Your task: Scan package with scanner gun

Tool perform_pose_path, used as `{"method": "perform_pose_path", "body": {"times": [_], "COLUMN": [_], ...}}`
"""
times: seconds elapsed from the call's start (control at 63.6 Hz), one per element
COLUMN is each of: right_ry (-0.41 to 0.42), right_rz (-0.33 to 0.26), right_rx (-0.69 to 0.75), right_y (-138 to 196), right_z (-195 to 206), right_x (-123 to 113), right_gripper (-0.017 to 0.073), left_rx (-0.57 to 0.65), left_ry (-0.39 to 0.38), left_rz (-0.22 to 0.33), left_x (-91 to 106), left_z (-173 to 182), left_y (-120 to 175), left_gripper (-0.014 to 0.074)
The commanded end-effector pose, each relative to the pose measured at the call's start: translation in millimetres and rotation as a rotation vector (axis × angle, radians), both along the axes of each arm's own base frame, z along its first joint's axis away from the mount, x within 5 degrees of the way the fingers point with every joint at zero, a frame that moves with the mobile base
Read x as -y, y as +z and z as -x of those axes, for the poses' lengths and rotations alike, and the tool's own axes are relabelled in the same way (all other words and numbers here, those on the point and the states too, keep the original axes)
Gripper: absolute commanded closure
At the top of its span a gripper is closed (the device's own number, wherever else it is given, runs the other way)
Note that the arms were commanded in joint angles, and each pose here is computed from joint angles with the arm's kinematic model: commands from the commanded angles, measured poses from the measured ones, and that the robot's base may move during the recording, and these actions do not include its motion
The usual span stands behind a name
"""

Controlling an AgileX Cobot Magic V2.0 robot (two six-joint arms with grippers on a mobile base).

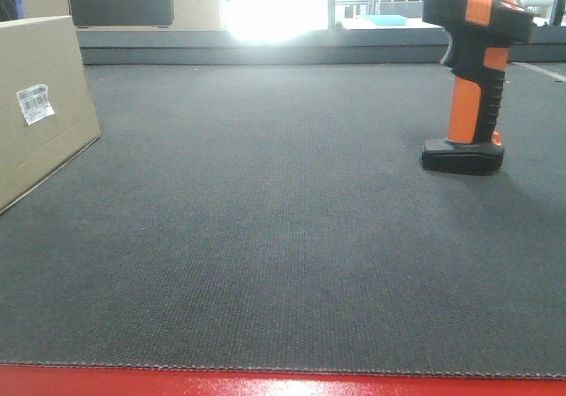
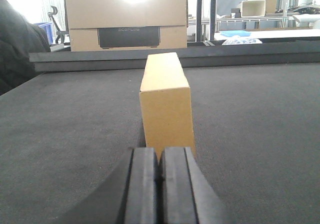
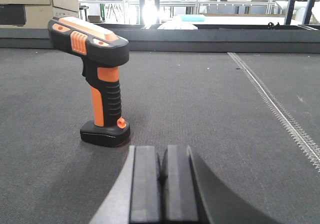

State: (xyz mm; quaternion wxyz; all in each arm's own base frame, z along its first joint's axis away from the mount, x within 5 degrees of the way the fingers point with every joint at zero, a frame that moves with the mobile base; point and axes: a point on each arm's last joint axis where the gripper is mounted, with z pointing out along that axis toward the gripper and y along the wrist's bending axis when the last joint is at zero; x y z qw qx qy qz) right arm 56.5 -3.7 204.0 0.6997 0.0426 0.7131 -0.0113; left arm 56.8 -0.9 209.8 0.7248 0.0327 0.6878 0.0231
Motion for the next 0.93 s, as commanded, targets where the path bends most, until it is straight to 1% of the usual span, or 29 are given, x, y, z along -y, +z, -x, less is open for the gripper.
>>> {"method": "perform_pose_path", "body": {"times": [0.0, 0.912], "right_ry": [-0.006, -0.006], "right_rz": [0.004, 0.004], "right_rx": [0.011, 0.011], "right_y": [0.4, 0.4], "right_z": [0.2, 0.2], "right_x": [0.4, 0.4], "right_gripper": [0.0721, 0.0721], "left_rx": [0.024, 0.024], "left_ry": [-0.001, -0.001], "left_rz": [0.004, 0.004], "left_x": [0.0, 0.0], "left_z": [0.6, 0.6], "left_y": [2.4, 2.4], "left_gripper": [0.0705, 0.0705]}}
